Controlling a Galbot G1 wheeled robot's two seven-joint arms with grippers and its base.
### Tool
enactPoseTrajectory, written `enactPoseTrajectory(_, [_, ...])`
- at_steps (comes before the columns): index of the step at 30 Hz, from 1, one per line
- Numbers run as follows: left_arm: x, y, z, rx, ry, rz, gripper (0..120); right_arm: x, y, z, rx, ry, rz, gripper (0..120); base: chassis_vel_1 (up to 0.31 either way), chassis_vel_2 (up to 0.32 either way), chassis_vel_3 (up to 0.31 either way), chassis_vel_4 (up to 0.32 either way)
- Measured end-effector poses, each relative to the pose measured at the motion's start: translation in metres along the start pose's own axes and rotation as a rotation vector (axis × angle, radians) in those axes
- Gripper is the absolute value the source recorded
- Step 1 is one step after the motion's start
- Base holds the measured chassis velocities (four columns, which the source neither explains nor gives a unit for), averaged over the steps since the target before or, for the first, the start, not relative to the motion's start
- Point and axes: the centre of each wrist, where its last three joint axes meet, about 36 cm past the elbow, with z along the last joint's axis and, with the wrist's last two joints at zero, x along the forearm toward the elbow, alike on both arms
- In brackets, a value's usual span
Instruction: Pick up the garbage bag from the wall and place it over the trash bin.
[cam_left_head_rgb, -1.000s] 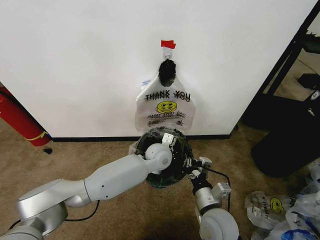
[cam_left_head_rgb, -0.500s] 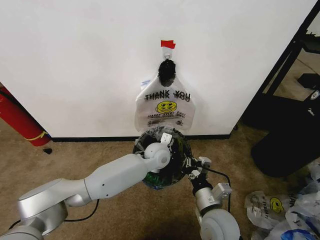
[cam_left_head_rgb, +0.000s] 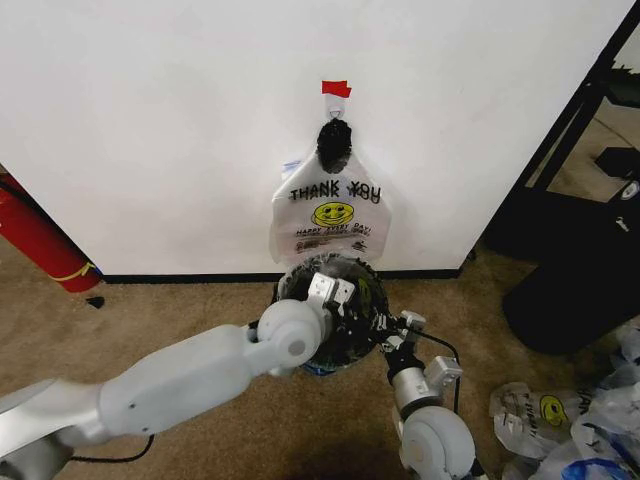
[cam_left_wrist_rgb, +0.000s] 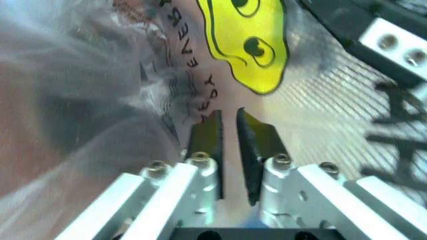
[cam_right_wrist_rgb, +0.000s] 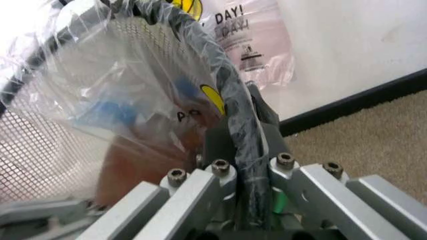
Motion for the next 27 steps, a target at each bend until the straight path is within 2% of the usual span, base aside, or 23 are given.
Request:
enactPoseTrajectory(1, [0.000, 0.000, 0.000, 0.000, 0.000, 0.000, 16, 0.000, 0.000, 0.000, 0.000, 0.000, 0.000, 0, 0.000, 0.000, 0.000, 0.000])
enactPoseTrajectory(4, [0.019, 0.005, 0.008, 0.019, -0.010, 0.016, 27, 0.000, 0.001, 0.000, -0.013, 0.005, 0.005, 0, 0.000, 0.000, 0.000, 0.000])
enactPoseTrajectory(7, [0.055, 0.014, 0.014, 0.086, -0.097, 0.049, 41, 0.001, -0.001, -0.005, -0.052, 0.016, 0.023, 0, 0.000, 0.000, 0.000, 0.000])
enactPoseTrajectory(8, [0.055, 0.014, 0.014, 0.086, -0.097, 0.049, 41, 0.001, -0.001, -0.005, -0.052, 0.016, 0.023, 0, 0.000, 0.000, 0.000, 0.000])
enactPoseTrajectory(10, [0.086, 0.023, 0.022, 0.095, -0.210, 0.069, 50, 0.001, -0.003, -0.006, -0.063, 0.026, 0.035, 0, 0.000, 0.000, 0.000, 0.000])
enactPoseTrajectory(12, [0.123, 0.036, 0.030, 0.105, -0.348, 0.043, 58, -0.001, -0.004, -0.008, -0.071, 0.032, 0.040, 0, 0.000, 0.000, 0.000, 0.000])
enactPoseTrajectory(14, [0.143, 0.039, 0.036, 0.105, -0.415, 0.023, 67, -0.001, -0.007, -0.010, -0.079, 0.037, 0.049, 0, 0.000, 0.000, 0.000, 0.000])
enactPoseTrajectory(15, [0.143, 0.039, 0.036, 0.105, -0.415, 0.023, 67, -0.001, -0.007, -0.010, -0.079, 0.037, 0.049, 0, 0.000, 0.000, 0.000, 0.000])
enactPoseTrajectory(18, [0.159, 0.042, 0.046, 0.056, -0.507, -0.043, 79, -0.001, -0.012, -0.012, -0.080, 0.038, 0.064, 0, 0.000, 0.000, 0.000, 0.000])
enactPoseTrajectory(20, [0.161, 0.042, 0.052, 0.022, -0.533, -0.078, 83, 0.000, -0.012, -0.013, -0.085, 0.040, 0.068, 0, 0.000, 0.000, 0.000, 0.000])
enactPoseTrajectory(22, [0.157, 0.042, 0.062, -0.047, -0.566, -0.124, 93, 0.003, -0.013, -0.014, -0.093, 0.037, 0.083, 0, 0.000, 0.000, 0.000, 0.000])
enactPoseTrajectory(24, [0.150, 0.040, 0.076, -0.111, -0.576, -0.163, 98, 0.005, -0.014, -0.015, -0.096, 0.033, 0.097, 0, 0.000, 0.000, 0.000, 0.000])
enactPoseTrajectory(27, [0.138, 0.035, 0.098, -0.168, -0.553, -0.189, 100, 0.005, -0.013, -0.015, -0.095, 0.031, 0.101, 0, 0.000, 0.000, 0.000, 0.000])
